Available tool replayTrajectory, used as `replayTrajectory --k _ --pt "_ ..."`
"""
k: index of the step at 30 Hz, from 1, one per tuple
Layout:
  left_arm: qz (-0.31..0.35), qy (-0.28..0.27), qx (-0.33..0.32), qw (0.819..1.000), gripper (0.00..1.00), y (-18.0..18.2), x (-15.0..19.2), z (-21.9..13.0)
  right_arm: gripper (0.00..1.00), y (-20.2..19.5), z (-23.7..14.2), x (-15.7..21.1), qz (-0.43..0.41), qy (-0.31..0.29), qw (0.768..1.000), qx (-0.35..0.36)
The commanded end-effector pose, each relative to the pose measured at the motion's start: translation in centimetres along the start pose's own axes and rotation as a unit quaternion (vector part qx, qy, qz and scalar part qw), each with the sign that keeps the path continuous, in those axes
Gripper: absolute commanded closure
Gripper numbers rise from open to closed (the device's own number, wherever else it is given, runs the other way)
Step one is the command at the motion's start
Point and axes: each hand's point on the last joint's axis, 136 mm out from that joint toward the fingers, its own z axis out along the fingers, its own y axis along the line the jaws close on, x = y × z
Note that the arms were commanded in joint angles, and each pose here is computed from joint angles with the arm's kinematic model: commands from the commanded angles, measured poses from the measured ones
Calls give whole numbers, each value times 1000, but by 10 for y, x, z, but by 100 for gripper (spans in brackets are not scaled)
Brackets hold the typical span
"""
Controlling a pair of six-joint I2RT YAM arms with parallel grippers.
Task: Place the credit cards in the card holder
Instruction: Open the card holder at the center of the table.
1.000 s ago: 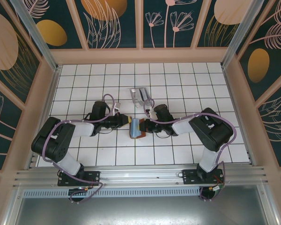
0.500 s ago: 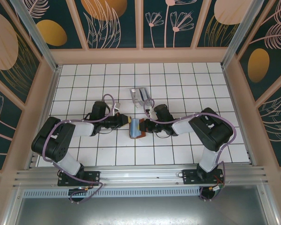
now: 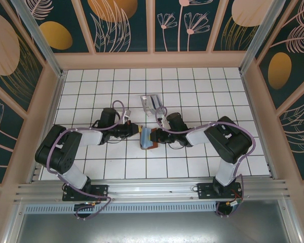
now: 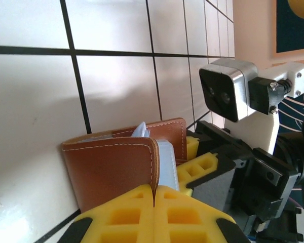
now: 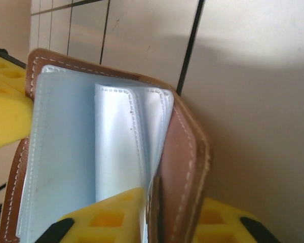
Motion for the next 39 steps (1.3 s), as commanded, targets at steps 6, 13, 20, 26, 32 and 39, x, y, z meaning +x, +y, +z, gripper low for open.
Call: replayTrajectory --k 6,13,20,26,32,39 --pt "-55 1 -93 994 100 48 11 1 55 2 -38 -7 2 -68 997 33" --pt "-62 -8 -102 993 100 46 7 -2 42 21 -67 -12 -20 -112 991 73" --pt "-73 -6 -82 994 100 40 8 0 32 33 -54 -25 -30 -94 986 135" --pt "-77 -21 -67 995 100 26 5 -7 23 36 -31 -24 -32 -72 985 153" --pt "-86 -38 -55 994 100 9 -3 -16 11 40 -9 -17 -32 -49 990 126" --pt "-93 -44 -47 994 100 0 -6 -20 8 61 2 -13 -28 -44 997 52"
